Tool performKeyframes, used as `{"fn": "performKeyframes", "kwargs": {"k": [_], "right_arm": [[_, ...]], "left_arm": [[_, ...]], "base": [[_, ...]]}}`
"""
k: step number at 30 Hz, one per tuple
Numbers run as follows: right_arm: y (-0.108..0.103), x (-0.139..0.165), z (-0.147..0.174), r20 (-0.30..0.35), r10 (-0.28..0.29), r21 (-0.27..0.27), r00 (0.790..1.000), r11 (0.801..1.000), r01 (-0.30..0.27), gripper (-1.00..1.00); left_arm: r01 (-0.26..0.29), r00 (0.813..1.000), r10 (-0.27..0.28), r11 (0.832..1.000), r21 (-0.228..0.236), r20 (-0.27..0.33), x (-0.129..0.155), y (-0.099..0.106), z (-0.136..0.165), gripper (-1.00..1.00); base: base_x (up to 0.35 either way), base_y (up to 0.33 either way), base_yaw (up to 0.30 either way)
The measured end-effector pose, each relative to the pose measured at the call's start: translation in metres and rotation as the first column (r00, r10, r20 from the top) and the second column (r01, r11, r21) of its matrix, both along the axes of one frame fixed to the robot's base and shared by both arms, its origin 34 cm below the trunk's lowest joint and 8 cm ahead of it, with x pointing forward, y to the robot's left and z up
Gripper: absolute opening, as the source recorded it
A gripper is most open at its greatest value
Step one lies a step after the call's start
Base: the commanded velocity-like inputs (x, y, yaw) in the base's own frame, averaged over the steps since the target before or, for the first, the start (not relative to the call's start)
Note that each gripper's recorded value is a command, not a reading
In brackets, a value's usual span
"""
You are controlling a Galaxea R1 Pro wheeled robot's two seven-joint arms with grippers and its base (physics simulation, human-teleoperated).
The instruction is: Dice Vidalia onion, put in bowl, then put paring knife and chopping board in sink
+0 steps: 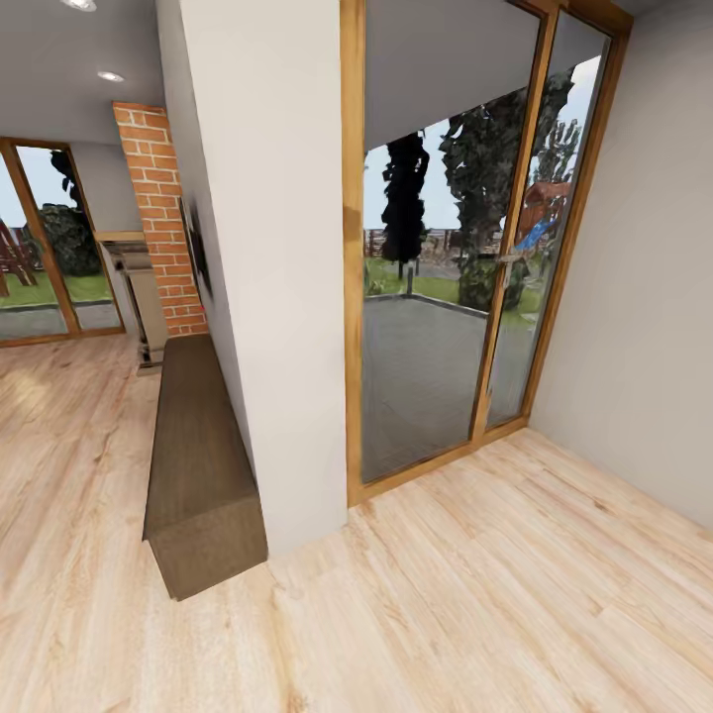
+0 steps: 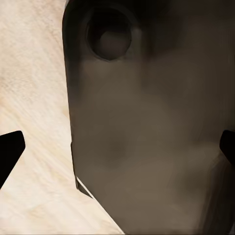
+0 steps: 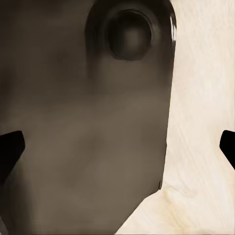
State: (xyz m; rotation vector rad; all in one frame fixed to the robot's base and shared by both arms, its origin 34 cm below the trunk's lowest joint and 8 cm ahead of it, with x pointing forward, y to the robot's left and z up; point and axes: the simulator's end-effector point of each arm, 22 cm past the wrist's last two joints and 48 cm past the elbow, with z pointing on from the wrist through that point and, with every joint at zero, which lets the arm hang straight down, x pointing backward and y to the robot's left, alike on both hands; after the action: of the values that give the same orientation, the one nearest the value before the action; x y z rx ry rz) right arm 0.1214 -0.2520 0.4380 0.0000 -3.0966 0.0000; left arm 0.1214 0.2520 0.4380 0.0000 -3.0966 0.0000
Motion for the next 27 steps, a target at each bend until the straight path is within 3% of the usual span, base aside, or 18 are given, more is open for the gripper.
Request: {"fn": "performKeyframes", "kwargs": {"k": [4, 14, 27], "right_arm": [[0.017, 0.014, 0.0, 0.022, 0.004, 0.021, 1.0, 1.0, -0.004, 1.0], [0.026, 0.022, 0.0, 0.04, 0.002, 0.032, 0.999, 0.999, -0.004, 1.0], [0.025, 0.072, 0.002, 0.18, 0.002, 0.03, 0.984, 1.0, -0.007, 1.0]], "left_arm": [[-0.004, 1.0, 0.004, 1.0, 0.007, 0.027, 0.012, 0.005, 0.0, 1.0], [-0.004, 0.999, 0.004, 1.0, 0.006, 0.053, 0.025, 0.004, -0.001, 1.0], [-0.005, 0.992, 0.003, 1.0, 0.018, 0.128, 0.06, 0.013, 0.001, 1.0]], "base": [[0.0, 0.0, 0.0], [0.0, 0.0, 0.0], [0.0, 0.0, 0.0]]}}
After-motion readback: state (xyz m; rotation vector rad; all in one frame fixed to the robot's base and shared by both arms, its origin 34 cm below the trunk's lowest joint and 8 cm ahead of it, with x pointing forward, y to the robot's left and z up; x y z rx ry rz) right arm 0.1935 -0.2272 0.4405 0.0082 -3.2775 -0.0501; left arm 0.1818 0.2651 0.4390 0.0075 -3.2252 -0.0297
